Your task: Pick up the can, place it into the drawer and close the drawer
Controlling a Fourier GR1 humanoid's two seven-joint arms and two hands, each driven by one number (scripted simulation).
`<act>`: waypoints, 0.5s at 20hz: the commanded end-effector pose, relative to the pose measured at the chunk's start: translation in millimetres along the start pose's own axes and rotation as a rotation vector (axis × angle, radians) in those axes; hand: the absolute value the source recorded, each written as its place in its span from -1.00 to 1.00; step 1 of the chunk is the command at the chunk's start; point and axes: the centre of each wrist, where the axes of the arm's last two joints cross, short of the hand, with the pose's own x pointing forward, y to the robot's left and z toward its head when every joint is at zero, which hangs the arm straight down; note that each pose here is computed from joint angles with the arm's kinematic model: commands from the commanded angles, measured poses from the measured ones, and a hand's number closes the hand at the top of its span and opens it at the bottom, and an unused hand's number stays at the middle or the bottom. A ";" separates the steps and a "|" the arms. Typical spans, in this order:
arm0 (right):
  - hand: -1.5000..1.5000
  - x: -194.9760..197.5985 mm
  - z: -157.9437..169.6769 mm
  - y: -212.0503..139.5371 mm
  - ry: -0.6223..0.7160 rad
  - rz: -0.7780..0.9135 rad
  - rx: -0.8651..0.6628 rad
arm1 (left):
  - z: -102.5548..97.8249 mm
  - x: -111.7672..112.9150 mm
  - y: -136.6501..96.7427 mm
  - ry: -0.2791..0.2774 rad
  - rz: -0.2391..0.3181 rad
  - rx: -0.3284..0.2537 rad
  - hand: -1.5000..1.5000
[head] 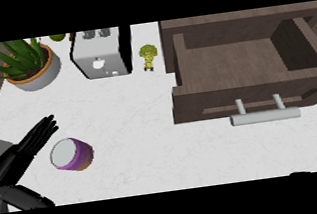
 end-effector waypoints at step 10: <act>-1.00 4.7 0.2 19.4 -0.015 0.006 0.007 | 3.1 -41.1 2.2 -0.009 0.031 -0.051 -1.00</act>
